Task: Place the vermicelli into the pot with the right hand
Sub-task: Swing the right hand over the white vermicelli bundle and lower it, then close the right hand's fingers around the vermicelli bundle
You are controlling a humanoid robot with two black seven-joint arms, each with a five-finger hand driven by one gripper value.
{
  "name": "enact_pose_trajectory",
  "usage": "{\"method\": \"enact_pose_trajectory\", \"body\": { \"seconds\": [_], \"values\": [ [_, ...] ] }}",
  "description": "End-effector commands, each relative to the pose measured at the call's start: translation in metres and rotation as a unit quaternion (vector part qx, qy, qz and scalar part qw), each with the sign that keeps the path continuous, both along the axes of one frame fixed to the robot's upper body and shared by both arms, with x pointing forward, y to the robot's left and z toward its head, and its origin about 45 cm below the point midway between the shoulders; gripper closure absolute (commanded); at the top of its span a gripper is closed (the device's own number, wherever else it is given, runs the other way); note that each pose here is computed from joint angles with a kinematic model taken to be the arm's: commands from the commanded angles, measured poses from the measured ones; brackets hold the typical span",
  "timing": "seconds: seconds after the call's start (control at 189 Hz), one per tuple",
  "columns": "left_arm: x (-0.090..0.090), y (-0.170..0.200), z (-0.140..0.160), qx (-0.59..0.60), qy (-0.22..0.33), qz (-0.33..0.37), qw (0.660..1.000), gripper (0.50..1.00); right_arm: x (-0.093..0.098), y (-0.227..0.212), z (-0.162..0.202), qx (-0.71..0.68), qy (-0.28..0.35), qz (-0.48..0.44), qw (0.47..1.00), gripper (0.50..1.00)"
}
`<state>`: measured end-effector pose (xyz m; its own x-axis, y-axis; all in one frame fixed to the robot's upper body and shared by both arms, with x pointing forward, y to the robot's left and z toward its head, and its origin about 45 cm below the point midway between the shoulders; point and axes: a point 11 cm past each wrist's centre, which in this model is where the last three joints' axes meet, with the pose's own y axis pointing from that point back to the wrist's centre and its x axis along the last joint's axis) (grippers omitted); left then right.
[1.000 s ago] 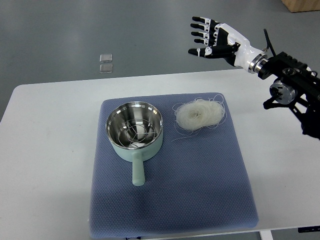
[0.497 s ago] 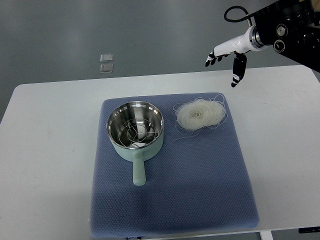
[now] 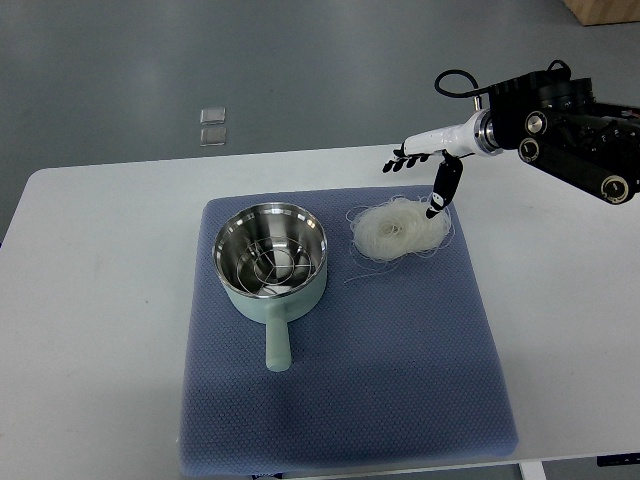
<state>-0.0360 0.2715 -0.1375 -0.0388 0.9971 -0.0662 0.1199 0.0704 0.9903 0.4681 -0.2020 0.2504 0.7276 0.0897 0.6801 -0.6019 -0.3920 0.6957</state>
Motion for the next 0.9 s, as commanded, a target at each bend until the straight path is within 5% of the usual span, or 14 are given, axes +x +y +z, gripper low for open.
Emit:
{"method": "enact_pose_trajectory", "body": {
  "seconds": [0.0, 0.492, 0.566, 0.656, 0.894],
  "values": [
    [0.0, 0.0, 0.0, 0.0, 0.0, 0.0, 1.0, 0.5, -0.004, 0.006, -0.013, 0.007, 0.003, 0.0, 1.0, 0.572],
    [0.0, 0.001, 0.0, 0.001, 0.0, 0.0, 1.0, 0.5, -0.011, 0.014, -0.066, 0.0, 0.008, -0.02, 1.0, 0.591],
    [0.0, 0.001, 0.0, 0.001, 0.0, 0.0, 1.0, 0.5, -0.011, 0.014, -0.067, 0.001, 0.006, -0.02, 1.0, 0.713],
    [0.0, 0.001, 0.0, 0.001, 0.0, -0.001, 1.0, 0.5, -0.011, 0.014, -0.067, 0.002, 0.006, -0.018, 1.0, 1.0],
    [0.0, 0.001, 0.0, 0.002, 0.0, -0.001, 1.0, 0.5, -0.01, 0.017, -0.06, 0.006, 0.003, -0.006, 1.0, 1.0]
  ]
}}
